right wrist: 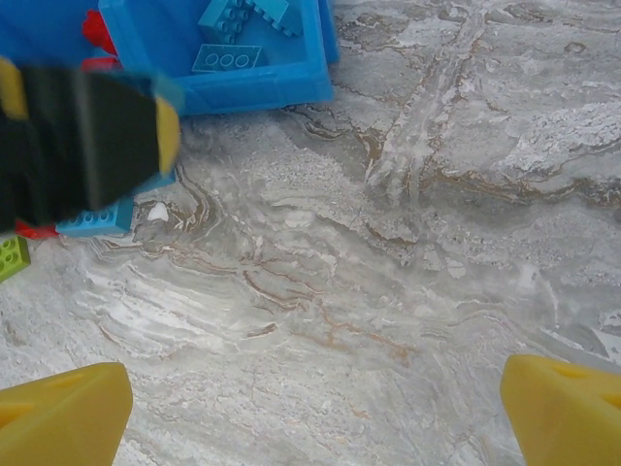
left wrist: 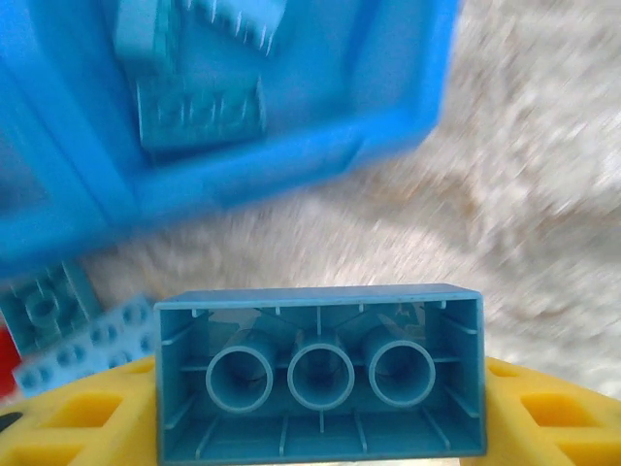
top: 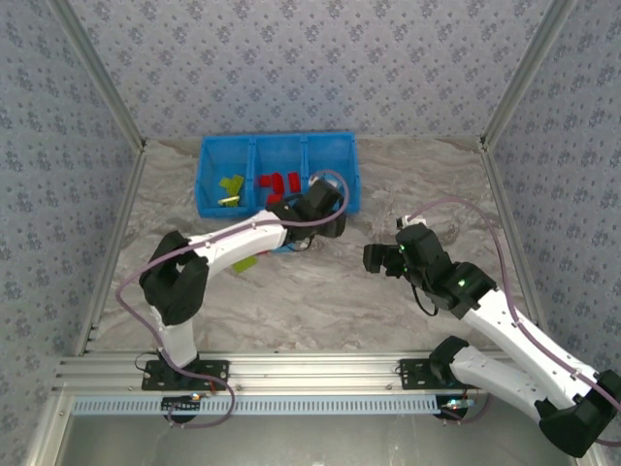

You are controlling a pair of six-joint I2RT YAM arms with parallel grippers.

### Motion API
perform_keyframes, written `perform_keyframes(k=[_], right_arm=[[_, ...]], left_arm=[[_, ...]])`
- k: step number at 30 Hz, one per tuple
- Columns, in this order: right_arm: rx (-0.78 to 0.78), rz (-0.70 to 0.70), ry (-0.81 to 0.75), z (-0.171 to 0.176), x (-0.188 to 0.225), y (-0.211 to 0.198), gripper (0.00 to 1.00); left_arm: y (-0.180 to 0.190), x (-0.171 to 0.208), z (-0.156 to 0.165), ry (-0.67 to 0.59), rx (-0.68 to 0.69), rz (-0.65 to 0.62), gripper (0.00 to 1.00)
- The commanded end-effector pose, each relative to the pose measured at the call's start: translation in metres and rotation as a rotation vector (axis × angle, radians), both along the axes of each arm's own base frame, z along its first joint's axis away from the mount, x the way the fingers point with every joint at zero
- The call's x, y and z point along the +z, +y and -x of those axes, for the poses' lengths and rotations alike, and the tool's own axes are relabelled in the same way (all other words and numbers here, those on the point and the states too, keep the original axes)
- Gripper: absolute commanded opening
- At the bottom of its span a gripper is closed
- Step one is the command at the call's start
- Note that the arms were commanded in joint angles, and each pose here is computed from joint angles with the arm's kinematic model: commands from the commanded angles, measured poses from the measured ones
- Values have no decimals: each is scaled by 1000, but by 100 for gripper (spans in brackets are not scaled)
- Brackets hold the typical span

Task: Sort the legos into containers by color

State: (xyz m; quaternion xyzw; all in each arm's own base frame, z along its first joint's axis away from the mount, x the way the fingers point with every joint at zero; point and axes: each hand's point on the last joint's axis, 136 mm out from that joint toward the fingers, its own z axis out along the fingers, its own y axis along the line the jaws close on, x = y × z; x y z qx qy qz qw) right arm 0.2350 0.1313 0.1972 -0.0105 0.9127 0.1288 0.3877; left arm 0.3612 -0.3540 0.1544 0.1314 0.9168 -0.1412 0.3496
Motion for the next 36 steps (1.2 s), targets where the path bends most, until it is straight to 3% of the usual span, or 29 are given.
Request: perform_keyframes(k=[1,6,10,19,22,27,32,36], right_arm=[[-36,-4,1,0,-2,-6,100],[-38,-1,11,3,-3,-8,100],[-37,-7,14,7,-2,-11,100],[-43,-22,7,9,1,-12,100],[-42,-29,2,8,2,-10,100],[8,-17,5,4,-1,2,100],[141,76,20,-4,-11,49,100],[284,146,38,-10,-24,106,100]], left_arm=[[-2,22,-42,-86,12,-11,51],[-7,14,-101,-91,44,-35,52],[-17,23,-129,-122,36,-30,61],[-30,72,-129,-178,-16,27,83],[-28,103,-113,-211,-41,53,83],[-7,155,-53,-295,-82,117,83],[49,180,25,-394,-126,140,84],[104,175,74,-411,-159,46,84]])
